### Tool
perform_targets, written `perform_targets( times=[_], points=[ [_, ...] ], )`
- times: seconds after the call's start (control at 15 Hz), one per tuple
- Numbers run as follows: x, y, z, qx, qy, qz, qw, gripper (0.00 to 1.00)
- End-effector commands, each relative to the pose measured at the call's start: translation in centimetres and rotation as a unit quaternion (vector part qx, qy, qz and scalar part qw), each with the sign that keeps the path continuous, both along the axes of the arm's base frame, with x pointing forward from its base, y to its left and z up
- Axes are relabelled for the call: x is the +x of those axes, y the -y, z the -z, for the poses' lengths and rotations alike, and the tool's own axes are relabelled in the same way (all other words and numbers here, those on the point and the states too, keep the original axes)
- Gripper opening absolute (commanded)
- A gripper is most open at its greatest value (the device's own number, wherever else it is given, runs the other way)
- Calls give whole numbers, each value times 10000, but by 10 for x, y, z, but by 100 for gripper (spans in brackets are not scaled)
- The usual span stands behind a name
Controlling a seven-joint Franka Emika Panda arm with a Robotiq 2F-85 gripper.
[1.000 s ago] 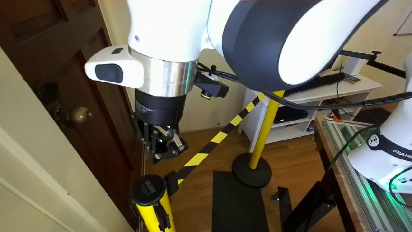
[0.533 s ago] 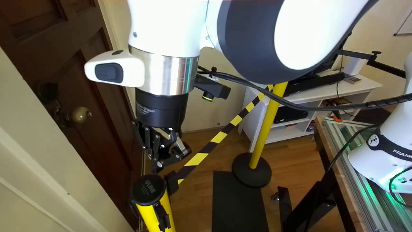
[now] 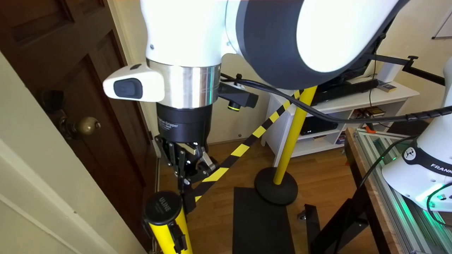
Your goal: Pull out the barrier belt from the yellow stand on the right and attach it to the stand on the left.
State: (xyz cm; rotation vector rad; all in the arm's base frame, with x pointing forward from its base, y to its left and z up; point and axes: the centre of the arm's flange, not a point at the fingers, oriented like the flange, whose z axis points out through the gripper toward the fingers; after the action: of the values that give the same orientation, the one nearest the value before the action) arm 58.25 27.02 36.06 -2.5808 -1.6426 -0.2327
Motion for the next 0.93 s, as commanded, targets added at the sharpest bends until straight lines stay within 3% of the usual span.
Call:
perform_targets(
  times=[0.0,0.87],
  points=[
    [-5,4,-2,-21,-169,-48,9998,0],
    [-8,5,11,-406,-435,-15,9982,0]
  ],
)
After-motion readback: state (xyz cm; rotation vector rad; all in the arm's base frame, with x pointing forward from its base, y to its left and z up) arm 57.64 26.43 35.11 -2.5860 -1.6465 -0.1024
